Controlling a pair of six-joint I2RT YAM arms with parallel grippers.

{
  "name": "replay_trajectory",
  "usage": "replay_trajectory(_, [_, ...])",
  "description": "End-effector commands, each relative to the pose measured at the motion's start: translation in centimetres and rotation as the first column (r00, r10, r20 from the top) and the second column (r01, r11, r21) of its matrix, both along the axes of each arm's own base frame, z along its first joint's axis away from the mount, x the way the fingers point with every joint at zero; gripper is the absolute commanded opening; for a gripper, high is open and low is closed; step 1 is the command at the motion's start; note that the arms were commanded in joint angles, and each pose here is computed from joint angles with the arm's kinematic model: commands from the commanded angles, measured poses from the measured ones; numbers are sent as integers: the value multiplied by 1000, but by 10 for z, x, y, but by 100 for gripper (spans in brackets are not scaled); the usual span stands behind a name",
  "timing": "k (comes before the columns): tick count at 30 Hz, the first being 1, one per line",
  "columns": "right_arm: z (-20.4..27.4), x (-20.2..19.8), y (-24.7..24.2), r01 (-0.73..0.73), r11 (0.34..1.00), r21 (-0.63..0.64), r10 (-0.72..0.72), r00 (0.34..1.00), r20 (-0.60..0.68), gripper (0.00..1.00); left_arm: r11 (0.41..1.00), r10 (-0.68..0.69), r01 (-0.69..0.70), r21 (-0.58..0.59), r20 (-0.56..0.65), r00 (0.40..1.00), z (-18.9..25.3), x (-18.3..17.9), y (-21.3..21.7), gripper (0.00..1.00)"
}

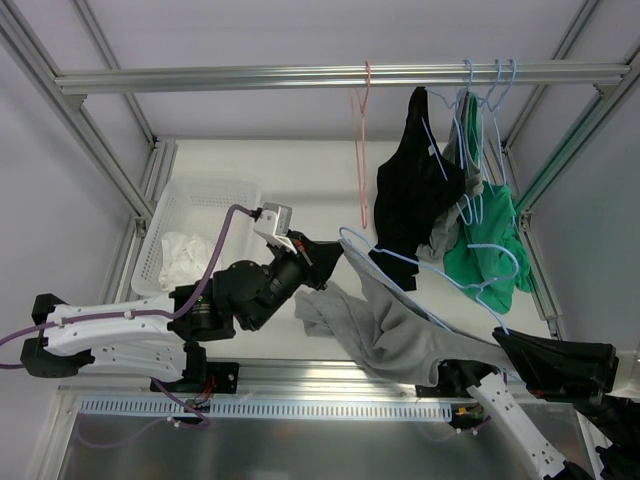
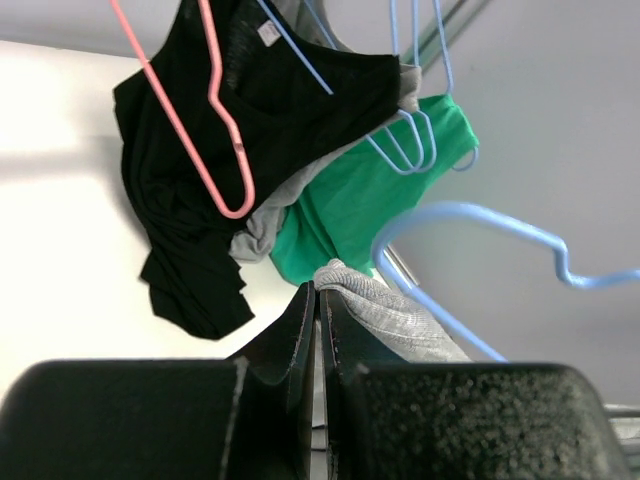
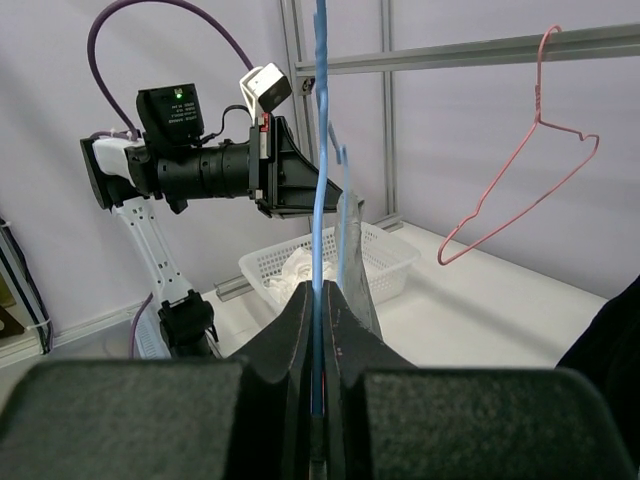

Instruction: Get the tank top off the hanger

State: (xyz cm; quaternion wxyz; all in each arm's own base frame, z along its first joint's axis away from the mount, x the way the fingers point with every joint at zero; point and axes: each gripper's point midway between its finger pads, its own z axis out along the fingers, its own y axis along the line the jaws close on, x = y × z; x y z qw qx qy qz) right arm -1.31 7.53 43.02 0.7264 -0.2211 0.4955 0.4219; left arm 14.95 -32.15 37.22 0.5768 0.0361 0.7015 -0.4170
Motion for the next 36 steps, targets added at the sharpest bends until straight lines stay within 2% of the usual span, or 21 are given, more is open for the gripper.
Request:
replay_trajectory(1, [6,3,1,13,1000,-5,-13,999,34,0,995,73,-74,-65,-18,997,20,7,11,0])
replay_trajectory(4, [4,3,1,14,1000,-12,-13,999,33,0,994,73,-73,-78,-4,997,36,8,7,0])
replay_trajectory(7, [11,-3,-16,76,996,56,-80,995,65,0,995,56,-56,-77,-1,998,41,7,-1,0])
replay_trajectory(11, [25,12,-42,213,958,195,-228,972,62,0,999,-11,9,-46,-31,999,15,-1,-20,0])
replay_trajectory(13, [35,16,-46,233,945,229,-255,964,72,0,998,-45,43,-39,-52,998,2,-6,-31,0])
replay_trajectory(17, [46,29,-35,217,947,235,-239,969,70,0,990,-142,141,-18,-73,987,-20,-18,-62,0])
replay_trajectory(19, [55,31,-31,192,946,262,-223,970,94,0,973,-231,231,-5,-48,972,-26,-29,-77,0])
replay_trajectory(20, [56,45,-20,187,951,246,-208,976,60,0,960,-278,277,-37,-15,960,-20,-36,-89,0])
replay_trajectory(21, [60,51,-18,188,948,258,-211,975,66,0,923,-385,386,-15,40,922,-17,-53,-100,0])
replay_trajectory(23, [61,67,-14,217,941,261,-235,971,40,0,862,-501,506,-7,128,856,-10,-75,-120,0])
replay_trajectory(25, [63,79,-12,235,929,286,-256,966,38,0,767,-636,638,75,223,738,-5,-112,-134,0])
replay_trajectory(27, [71,86,-11,229,915,331,-258,965,46,0,688,-720,708,159,263,642,-15,-141,-148,0])
replay_trajectory(28, [67,94,-7,231,910,344,-257,966,31,0,623,-774,763,174,279,569,-13,-159,-151,0])
replay_trajectory(30, [74,99,-11,233,882,410,-268,963,27,0,556,-824,807,200,260,503,-27,-176,-161,0])
replay_trajectory(32, [77,103,-10,220,868,446,-260,965,30,0,501,-860,840,208,229,456,-43,-188,-171,0])
replay_trajectory(34, [79,108,-4,210,874,439,-247,969,28,0,474,-876,856,204,202,438,-53,-196,-179,0])
replay_trajectory(36, [89,105,-5,204,872,444,-246,968,39,0,495,-869,836,237,147,473,-85,-192,-193,0])
